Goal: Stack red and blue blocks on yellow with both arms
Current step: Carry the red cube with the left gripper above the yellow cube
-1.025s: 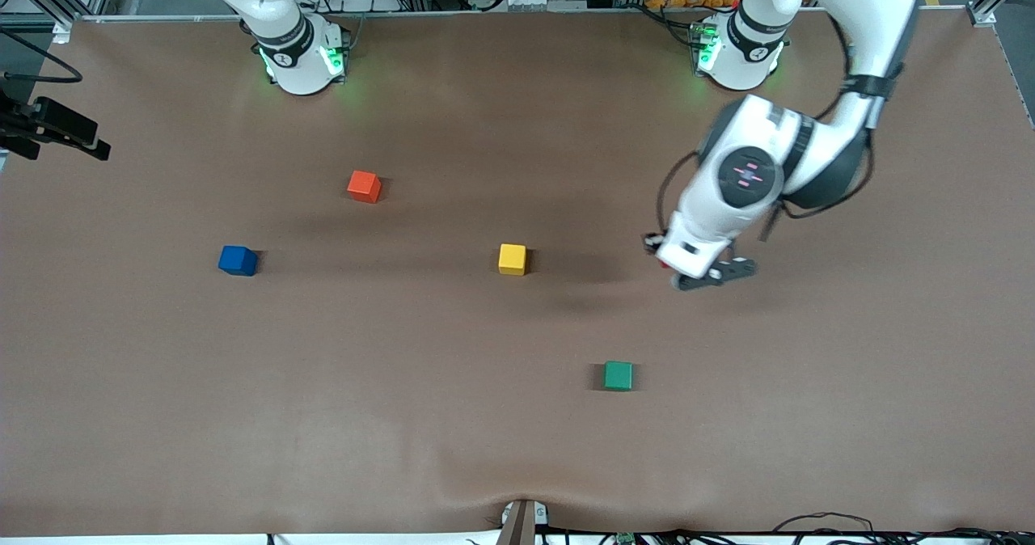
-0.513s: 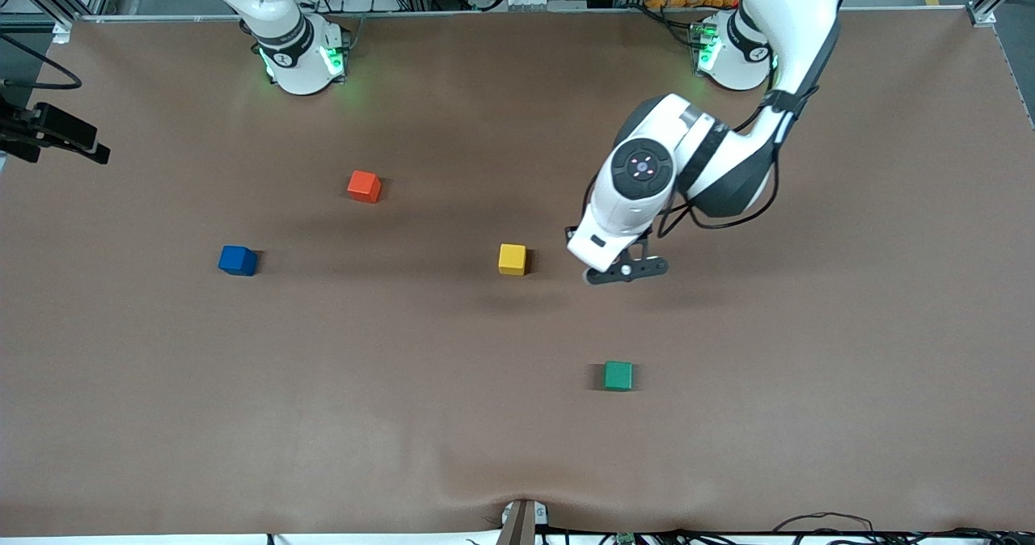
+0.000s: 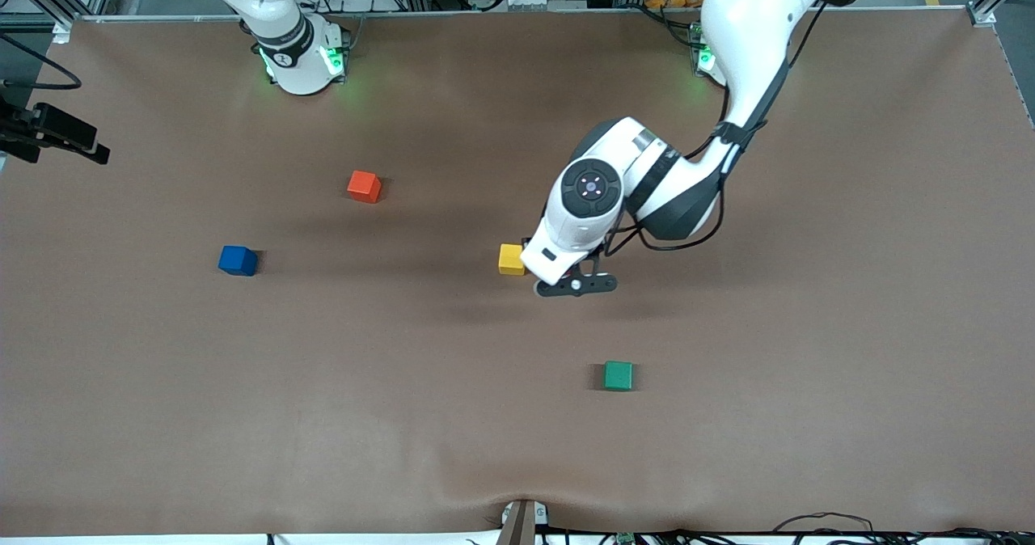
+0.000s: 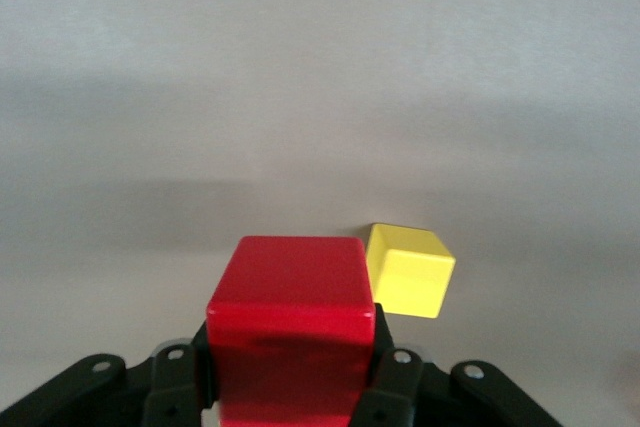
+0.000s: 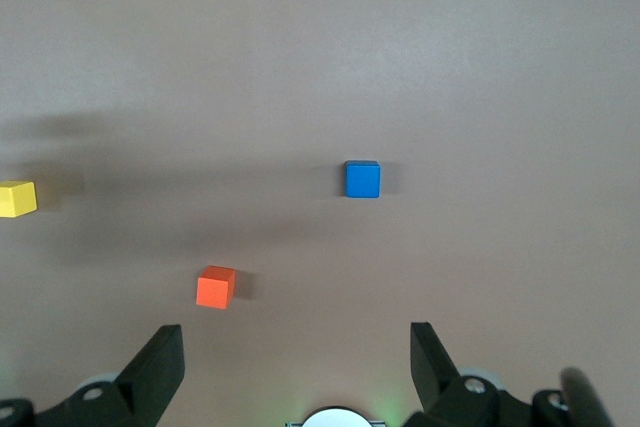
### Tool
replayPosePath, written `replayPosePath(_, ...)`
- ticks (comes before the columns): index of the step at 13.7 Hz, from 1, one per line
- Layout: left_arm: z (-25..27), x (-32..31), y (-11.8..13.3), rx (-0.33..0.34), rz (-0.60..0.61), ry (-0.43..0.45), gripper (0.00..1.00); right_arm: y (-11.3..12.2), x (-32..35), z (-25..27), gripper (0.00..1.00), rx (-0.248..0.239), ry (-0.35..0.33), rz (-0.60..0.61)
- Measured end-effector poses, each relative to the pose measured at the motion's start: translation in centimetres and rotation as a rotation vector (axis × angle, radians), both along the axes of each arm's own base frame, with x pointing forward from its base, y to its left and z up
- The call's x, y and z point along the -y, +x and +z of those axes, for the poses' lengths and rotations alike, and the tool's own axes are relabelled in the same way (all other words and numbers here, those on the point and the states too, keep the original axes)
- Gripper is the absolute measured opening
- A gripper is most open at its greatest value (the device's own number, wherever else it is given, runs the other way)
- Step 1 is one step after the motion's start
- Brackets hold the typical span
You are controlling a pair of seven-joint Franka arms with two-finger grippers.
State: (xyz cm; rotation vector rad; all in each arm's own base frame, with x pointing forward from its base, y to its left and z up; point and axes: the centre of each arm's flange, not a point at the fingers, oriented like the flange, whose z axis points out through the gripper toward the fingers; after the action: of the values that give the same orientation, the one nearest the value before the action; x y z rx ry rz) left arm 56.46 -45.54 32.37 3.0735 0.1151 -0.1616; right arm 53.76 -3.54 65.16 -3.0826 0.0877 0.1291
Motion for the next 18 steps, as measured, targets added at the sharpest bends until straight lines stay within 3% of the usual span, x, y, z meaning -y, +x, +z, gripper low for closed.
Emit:
replayPosePath(5, -2.9, 2.7, -0.5, 0.028, -0.042, -0.018, 0.56, 0.9, 0.2, -1.4, 1.0, -0.023, 0.0, -0.003)
replayPosePath(14, -7.8, 8.8, -6.3, 0.045, -0.151, 0.055, 0.56, 3.9, 3.4, -7.8, 1.0, -0.124, 0.01, -0.038)
replayPosePath(18, -8.1, 9.0, -6.6, 0.043, -0.156, 0.06, 0.56, 4.3, 3.2, -7.7, 1.0, -0.098, 0.008, -0.035)
